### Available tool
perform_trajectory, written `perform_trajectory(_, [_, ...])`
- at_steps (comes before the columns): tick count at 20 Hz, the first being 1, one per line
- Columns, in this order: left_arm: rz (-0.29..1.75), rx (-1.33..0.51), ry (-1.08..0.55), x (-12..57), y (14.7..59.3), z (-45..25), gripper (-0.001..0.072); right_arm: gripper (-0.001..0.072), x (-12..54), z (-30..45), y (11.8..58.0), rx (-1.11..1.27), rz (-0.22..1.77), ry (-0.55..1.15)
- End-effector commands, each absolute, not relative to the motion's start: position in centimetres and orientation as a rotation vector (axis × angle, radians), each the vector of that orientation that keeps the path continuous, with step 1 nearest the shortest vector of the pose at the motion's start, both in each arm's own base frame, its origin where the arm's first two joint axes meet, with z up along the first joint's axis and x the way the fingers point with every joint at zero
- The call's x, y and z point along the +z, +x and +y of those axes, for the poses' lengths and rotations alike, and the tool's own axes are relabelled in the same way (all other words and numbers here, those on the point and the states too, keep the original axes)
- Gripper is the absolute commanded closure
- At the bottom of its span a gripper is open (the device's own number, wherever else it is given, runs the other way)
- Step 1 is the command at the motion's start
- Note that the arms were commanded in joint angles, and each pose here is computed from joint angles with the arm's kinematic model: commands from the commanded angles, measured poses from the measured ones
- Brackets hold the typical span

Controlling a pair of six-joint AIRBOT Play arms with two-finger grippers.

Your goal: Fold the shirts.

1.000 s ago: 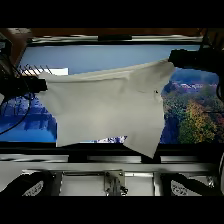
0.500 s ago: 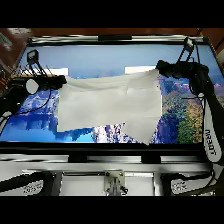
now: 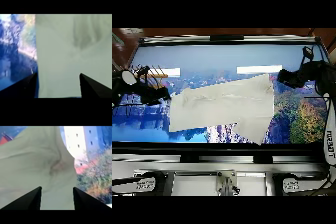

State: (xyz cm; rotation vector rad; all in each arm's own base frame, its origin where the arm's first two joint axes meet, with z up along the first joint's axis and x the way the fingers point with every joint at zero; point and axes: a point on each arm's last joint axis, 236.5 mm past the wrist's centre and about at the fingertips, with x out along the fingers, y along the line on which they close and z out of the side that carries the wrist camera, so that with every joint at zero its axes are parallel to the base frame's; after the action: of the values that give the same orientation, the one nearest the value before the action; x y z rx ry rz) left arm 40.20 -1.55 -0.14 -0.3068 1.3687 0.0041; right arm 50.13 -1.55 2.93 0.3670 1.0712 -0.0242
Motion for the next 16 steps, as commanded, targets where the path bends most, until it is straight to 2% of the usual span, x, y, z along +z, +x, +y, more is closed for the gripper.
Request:
perform_trajectory(1, [1.632,-0.045,-0.346,-1.3,32.5,0.9,0.0100,0.0212,0.6,-4.4,42.7,-0.014,1.358,0.326])
perform_trajectory(4, [1.660,-0.105,-0.476,-4.7,29.8,-0.7,0.0094,0.0212,-1.2,-2.5,40.3,0.091,1.440,0.437])
perform_trajectory(6, [1.658,-0.169,-0.486,-6.3,28.9,-1.6,0.0091,0.0212,-1.9,-1.4,40.0,0.121,1.445,0.484])
perform_trajectory(16, [1.653,-0.184,-0.524,-9.9,29.2,-3.0,0.0100,0.0213,-2.2,-1.3,40.4,0.116,1.424,0.485])
